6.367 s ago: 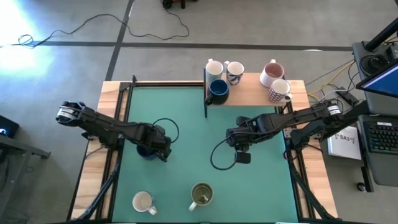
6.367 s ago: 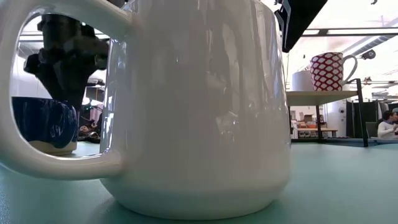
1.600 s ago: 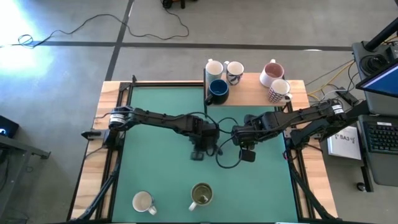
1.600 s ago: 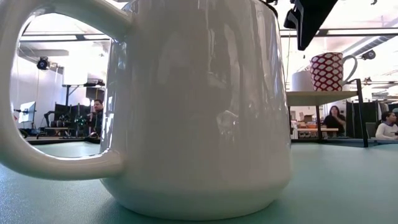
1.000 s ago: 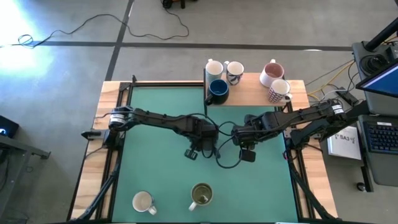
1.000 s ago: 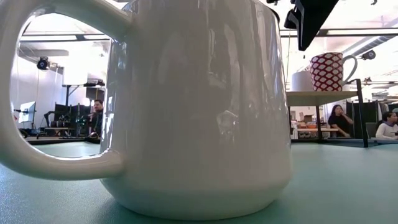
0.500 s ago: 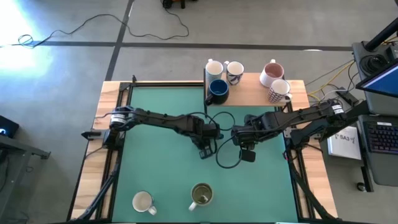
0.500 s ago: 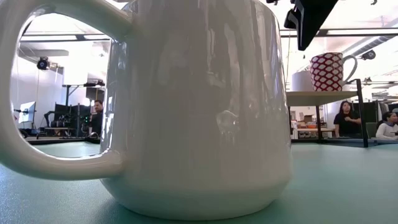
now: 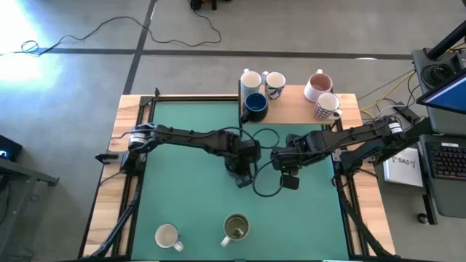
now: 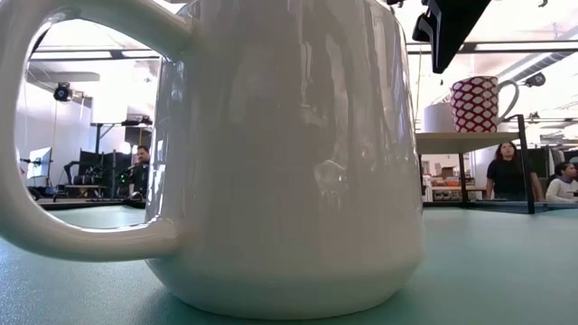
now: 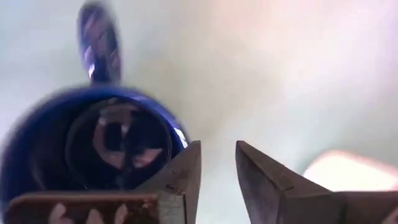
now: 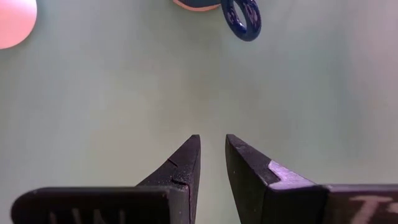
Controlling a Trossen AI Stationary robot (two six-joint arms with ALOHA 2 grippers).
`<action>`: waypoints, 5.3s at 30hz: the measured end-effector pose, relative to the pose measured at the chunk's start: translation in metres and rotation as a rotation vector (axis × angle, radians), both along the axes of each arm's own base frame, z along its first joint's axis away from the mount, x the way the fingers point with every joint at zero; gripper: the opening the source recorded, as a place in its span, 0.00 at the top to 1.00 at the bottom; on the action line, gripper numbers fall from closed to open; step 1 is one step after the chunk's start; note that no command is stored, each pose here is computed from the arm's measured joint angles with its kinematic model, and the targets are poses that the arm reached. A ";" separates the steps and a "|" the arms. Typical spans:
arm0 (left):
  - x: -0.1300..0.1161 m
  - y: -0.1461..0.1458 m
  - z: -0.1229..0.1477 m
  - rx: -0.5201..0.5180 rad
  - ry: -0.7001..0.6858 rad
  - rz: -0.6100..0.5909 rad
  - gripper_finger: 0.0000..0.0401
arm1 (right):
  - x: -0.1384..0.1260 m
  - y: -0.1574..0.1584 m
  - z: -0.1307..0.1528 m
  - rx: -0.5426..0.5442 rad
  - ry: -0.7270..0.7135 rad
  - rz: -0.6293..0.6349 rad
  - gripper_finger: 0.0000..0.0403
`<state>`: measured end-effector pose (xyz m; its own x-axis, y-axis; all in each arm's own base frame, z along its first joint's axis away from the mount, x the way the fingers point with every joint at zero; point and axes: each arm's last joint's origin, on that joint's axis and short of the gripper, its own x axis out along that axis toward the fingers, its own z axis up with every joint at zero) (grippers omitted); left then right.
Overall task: Place coffee mugs
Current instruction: Put the blue mug on the shelf
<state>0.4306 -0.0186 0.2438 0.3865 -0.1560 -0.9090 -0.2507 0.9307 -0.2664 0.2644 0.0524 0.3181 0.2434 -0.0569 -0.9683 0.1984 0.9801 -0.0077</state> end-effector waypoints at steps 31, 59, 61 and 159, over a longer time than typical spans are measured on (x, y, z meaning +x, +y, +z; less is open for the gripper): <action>-0.023 -0.001 -0.032 0.298 0.151 -0.628 0.87 | 0.000 0.000 0.000 -0.001 -0.001 0.000 0.84; 0.000 -0.020 -0.020 0.104 -0.047 -0.466 0.94 | 0.001 0.000 0.000 0.007 -0.006 -0.027 0.84; 0.000 -0.020 -0.021 0.102 -0.042 -0.457 0.94 | 0.000 0.000 0.000 0.007 -0.006 -0.027 0.84; -0.214 0.004 -0.022 0.407 -0.627 0.185 0.76 | 0.121 -0.049 -0.119 0.110 -0.178 -0.175 0.74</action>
<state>0.2169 -0.0147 0.2214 0.8357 0.2612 -0.4830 -0.3272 0.9433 -0.0560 0.3850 0.0039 0.1987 0.4062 -0.0105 -0.9137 0.3540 0.9236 0.1468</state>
